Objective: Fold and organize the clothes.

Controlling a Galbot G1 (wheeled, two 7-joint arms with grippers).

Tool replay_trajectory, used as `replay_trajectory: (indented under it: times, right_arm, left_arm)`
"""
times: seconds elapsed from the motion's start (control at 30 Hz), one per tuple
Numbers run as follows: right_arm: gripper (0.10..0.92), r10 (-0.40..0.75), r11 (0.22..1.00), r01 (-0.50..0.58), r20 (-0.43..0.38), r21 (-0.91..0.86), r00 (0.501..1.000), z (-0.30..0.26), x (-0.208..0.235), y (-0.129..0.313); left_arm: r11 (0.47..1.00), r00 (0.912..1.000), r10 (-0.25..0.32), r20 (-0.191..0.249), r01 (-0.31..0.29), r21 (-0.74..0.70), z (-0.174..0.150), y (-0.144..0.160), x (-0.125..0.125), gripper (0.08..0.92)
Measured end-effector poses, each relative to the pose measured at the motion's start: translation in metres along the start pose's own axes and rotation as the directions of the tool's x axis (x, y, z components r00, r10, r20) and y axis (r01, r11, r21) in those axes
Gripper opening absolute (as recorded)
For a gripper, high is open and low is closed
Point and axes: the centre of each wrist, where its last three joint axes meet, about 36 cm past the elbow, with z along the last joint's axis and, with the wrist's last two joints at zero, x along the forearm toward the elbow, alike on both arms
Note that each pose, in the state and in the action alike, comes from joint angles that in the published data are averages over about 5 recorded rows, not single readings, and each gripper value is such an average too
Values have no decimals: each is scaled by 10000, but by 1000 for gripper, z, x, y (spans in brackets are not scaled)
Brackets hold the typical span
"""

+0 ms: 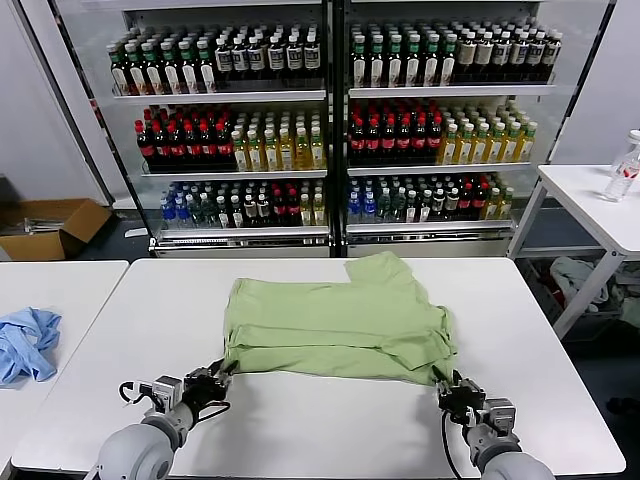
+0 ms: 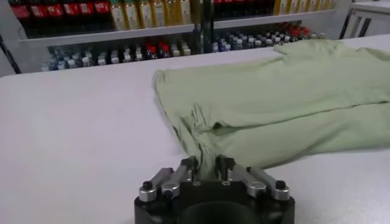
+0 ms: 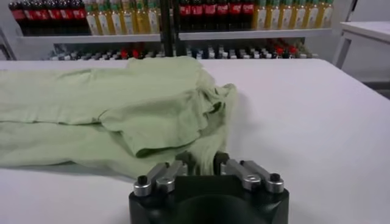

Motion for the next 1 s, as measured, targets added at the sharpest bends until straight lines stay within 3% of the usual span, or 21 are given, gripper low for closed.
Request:
replay_trajectory:
  times: [0.1,0.23,0.53,1.0]
  right_arm:
    - [126,-30,10000,29,83,24,10000,-2,7,0]
    - [121,-135,9999,132,258,103,9996,-7,23,3]
    - [121,-268,9988,251,387,419,9989,6,70,18]
    - [152,-215,9967,207,96,789,9997,25,112,34]
  left_arm:
    - [10000,10000,17,-19,-17,24,-1,-1,1,160]
    - [10000,10000,4,-10,-4,43,-3,-1,9,87]
    - [9997,9997,-237,95,236,116,-3,5,56,83]
    - [9985,9967,-381,-719,350,-431,23,-1,108,83]
